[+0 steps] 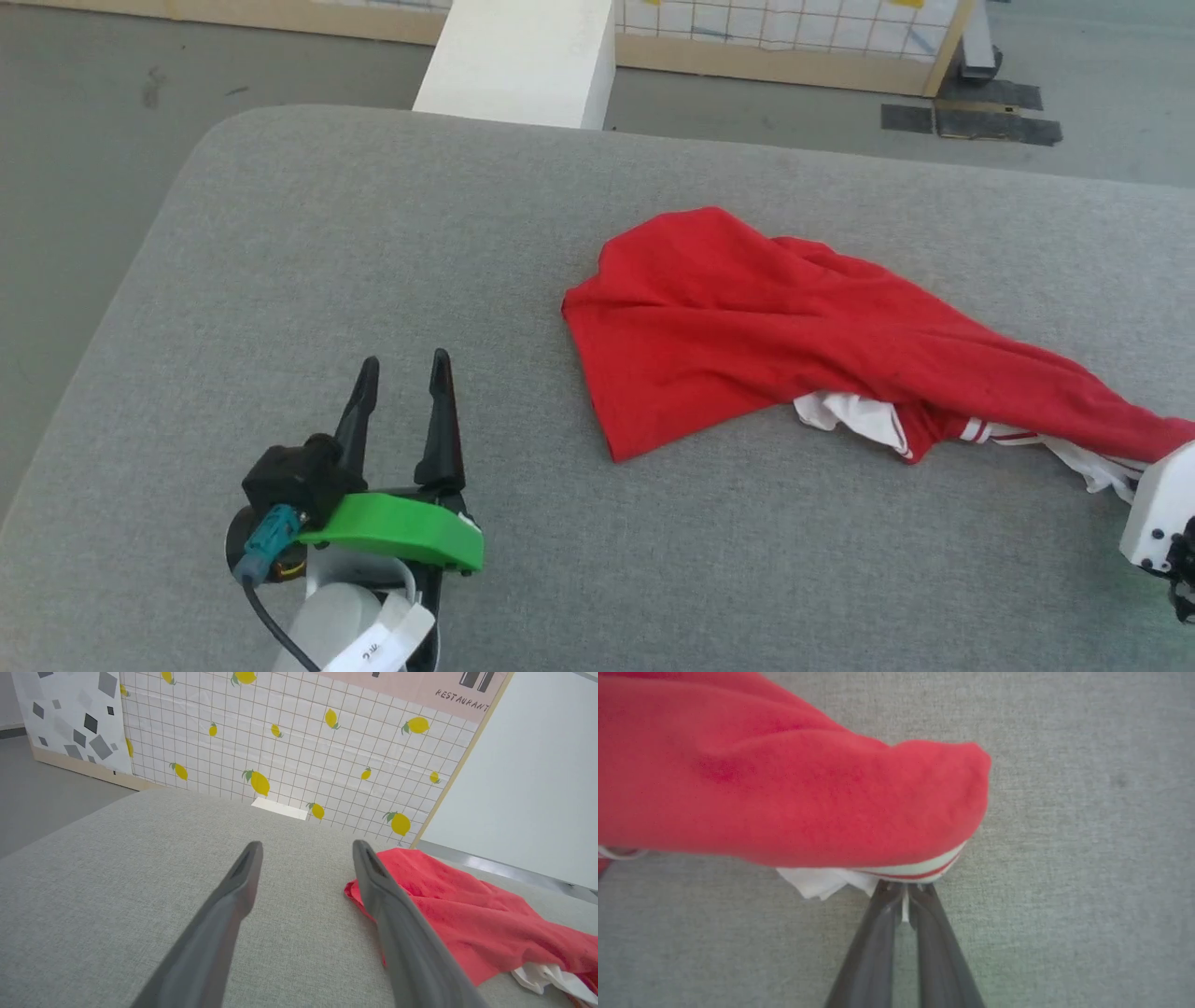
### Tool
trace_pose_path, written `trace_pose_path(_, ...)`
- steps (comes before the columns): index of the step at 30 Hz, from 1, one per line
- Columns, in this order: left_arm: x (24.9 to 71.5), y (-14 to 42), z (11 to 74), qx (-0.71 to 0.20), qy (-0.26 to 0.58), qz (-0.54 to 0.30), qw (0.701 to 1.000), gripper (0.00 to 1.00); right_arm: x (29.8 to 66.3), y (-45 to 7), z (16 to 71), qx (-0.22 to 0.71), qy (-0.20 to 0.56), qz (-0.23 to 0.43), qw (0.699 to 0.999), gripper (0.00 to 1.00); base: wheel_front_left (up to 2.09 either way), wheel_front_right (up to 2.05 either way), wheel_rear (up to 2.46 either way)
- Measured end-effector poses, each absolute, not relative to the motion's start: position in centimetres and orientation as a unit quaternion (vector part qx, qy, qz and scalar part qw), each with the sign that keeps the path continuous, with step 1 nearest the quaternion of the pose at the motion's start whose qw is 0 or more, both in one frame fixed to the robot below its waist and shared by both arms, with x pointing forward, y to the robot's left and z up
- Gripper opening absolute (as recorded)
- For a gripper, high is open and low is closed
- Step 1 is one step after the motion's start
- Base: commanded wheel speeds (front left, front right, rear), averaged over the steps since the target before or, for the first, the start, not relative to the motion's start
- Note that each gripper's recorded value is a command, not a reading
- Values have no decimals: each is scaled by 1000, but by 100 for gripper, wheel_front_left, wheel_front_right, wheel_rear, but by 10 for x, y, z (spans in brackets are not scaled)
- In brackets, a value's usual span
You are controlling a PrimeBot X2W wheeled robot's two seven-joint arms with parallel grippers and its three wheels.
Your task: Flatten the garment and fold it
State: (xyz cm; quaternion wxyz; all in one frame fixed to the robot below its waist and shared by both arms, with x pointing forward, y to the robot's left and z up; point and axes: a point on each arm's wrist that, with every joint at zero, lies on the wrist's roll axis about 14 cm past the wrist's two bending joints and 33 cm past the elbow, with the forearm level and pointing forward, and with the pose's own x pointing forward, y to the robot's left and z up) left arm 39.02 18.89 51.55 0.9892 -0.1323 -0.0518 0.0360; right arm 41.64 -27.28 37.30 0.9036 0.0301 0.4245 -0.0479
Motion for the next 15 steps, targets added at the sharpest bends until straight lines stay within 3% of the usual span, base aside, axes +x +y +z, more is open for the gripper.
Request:
trace_pose_path(1, 391, 187, 514, -133, -50, 33, 989, 100, 417, -271, 376, 37, 415, -49, 908, 37, 0, 0, 0)
trace_pose_path(2, 391, 185, 513, -133, -47, 30, 989, 100, 417, -268, 378, 50, 402, -50, 913, 100, 0, 0, 0)
trace_pose_path(5, 393, 179, 512, -135, -45, 19, 990, 100, 418, -251, 390, 84, 355, -43, 930, 100, 0, 0, 0)
trace_pose_path(10, 390, 168, 514, -137, -45, -1, 990, 100, 429, -248, 447, 127, 214, -49, 967, 100, 0, 0, 0)
trace_pose_path(15, 387, 160, 515, -147, -43, -13, 988, 100, 404, -246, 457, 154, 177, -62, 970, 100, 0, 0, 0)
